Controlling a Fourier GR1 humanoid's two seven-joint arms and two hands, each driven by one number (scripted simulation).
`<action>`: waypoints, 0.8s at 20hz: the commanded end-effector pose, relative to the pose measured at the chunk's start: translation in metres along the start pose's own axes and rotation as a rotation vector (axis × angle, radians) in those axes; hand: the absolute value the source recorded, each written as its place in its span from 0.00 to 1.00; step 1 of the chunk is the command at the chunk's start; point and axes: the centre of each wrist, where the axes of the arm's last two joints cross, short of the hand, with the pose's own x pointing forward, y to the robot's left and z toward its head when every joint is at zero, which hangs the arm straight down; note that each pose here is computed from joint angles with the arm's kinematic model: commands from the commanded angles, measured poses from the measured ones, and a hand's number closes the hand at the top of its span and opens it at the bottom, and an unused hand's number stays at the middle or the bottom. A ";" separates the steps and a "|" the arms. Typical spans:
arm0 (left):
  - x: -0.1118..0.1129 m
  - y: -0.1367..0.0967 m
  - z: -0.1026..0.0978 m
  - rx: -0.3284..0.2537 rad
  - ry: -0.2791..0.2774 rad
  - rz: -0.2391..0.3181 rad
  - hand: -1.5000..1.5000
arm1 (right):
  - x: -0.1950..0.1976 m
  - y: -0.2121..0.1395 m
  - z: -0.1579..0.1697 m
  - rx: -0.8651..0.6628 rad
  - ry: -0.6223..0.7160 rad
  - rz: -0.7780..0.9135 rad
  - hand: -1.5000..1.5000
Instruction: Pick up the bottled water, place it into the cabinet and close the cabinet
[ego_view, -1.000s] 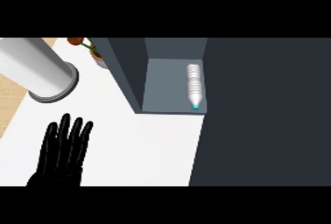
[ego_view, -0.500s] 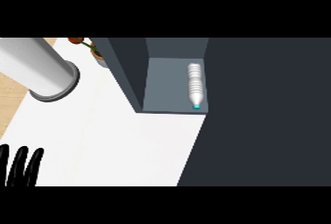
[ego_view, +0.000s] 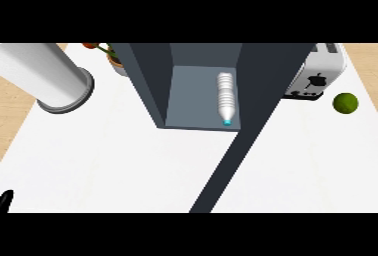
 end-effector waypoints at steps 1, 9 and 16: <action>0.009 0.009 0.002 -0.009 -0.008 0.021 0.00 | 0.015 0.027 -0.034 0.048 -0.135 -0.201 1.00; 0.027 0.024 0.011 -0.031 -0.014 0.017 0.00 | 0.015 0.011 -0.056 0.038 -0.139 -0.194 1.00; 0.043 0.036 0.018 -0.037 -0.017 0.026 0.00 | 0.011 -0.026 -0.074 -0.034 -0.134 -0.243 1.00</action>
